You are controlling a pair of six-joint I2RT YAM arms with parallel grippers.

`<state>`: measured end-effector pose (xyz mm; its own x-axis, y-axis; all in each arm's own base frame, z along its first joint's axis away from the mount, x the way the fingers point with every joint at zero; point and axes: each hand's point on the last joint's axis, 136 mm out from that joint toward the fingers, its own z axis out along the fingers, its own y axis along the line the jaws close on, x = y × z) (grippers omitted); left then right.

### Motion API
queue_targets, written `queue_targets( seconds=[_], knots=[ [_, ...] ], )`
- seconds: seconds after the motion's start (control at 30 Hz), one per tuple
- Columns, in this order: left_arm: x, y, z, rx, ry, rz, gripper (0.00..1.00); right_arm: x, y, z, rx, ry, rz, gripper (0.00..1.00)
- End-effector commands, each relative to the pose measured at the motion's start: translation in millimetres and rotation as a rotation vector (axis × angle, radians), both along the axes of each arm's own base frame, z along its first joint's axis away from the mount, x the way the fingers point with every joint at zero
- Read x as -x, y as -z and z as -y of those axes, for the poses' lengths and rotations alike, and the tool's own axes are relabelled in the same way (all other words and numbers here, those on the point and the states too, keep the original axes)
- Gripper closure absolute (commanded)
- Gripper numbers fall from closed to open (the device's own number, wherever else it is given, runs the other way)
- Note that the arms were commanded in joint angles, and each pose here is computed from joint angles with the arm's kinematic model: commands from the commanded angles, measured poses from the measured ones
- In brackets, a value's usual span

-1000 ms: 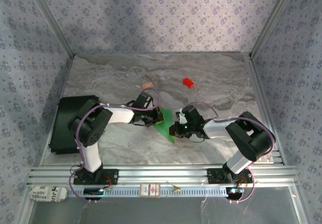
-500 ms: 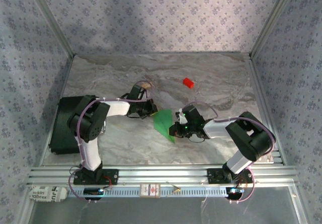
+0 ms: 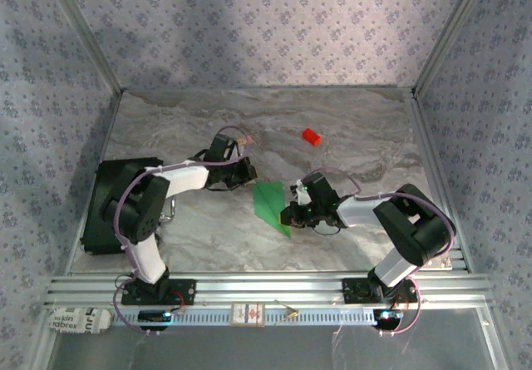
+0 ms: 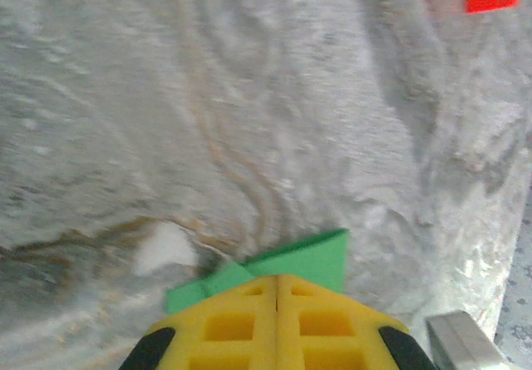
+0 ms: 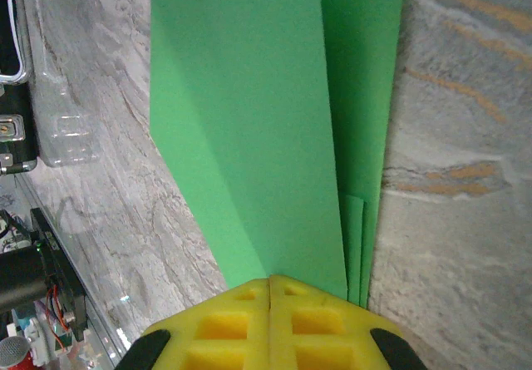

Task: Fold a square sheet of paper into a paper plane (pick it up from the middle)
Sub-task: Fourth fold the wing at the center of the table.

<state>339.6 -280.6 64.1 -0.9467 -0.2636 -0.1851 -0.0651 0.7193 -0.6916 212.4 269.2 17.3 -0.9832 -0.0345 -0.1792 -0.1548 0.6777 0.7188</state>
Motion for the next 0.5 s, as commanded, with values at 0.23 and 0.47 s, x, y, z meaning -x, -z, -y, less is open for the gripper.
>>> queue_targets(
  seconds=[0.23, 0.47],
  knots=[
    [73.5, 17.6, 64.8, 0.047, 0.256, -0.037, 0.97, 34.1, 42.4, 37.0, 0.179, 0.014, -0.157, 1.0],
    [75.4, 55.2, 49.3, -0.037, 0.219, -0.098, 0.98, 34.8, 39.0, 37.4, 0.173, 0.009, -0.149, 1.0]
  ],
)
